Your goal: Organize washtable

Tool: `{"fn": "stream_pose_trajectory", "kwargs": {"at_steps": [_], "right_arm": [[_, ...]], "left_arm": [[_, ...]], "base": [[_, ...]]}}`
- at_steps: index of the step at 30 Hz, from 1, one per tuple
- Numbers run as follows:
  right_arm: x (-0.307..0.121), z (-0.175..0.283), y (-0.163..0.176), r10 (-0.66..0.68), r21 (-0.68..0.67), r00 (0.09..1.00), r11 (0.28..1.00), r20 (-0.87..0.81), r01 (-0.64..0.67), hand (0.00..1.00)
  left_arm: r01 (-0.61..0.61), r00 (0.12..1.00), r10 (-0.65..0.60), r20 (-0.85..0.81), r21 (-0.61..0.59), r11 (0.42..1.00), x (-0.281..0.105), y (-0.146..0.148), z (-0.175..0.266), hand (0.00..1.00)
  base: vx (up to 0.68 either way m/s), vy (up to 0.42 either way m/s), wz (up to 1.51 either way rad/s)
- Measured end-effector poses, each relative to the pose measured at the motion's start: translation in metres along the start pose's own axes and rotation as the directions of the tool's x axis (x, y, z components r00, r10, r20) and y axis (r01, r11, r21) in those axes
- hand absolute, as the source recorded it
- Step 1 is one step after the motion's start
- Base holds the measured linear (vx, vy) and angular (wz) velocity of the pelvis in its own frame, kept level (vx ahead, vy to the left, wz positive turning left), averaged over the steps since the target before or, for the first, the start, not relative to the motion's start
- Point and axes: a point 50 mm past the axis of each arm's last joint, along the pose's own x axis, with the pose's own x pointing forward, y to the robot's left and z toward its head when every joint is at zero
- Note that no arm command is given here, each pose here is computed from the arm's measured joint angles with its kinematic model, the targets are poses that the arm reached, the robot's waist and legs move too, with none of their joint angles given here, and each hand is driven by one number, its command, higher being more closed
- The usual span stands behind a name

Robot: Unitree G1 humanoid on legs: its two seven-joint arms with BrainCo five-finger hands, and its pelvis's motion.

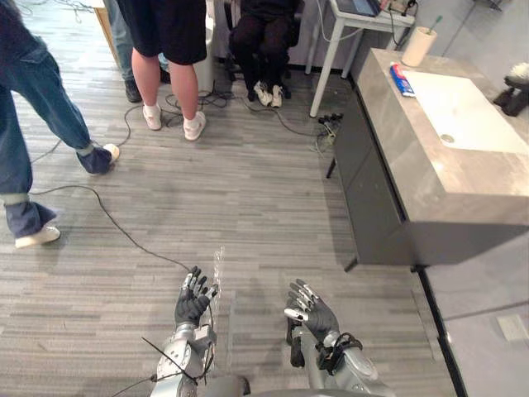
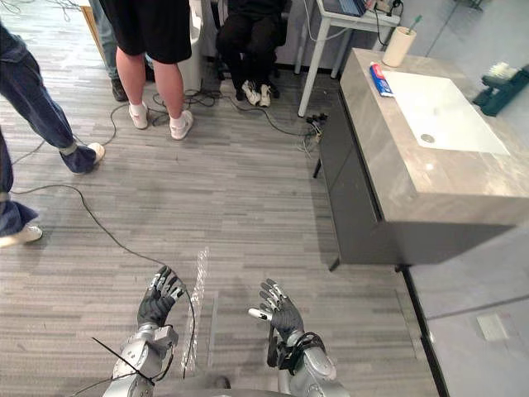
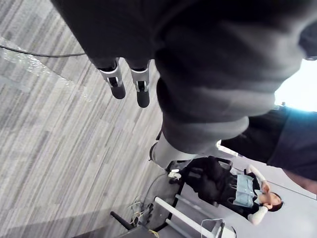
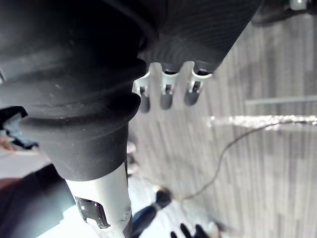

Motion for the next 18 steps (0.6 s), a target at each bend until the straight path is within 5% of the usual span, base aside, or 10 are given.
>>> {"fn": "stream_pose_trajectory", "kwargs": {"at_steps": [11,18], "right_arm": [[0.017,0.036,-0.006,-0.01,-0.043,0.993,0.999,0.116,0.015,0.0],[0.01,0.027,-0.007,-0.012,-0.022,0.995,1.0,0.099,0.014,0.0]], "left_arm": [[0.05,0.998,-0.052,-0.032,-0.051,0.997,0.001,-0.019,-0.01,0.0],[0.034,0.999,-0.033,0.014,-0.059,0.998,0.0,-0.014,0.0,0.0]], "base": [[0.63,-0.016,-0.53],[0.37,0.418,-0.76]]}}
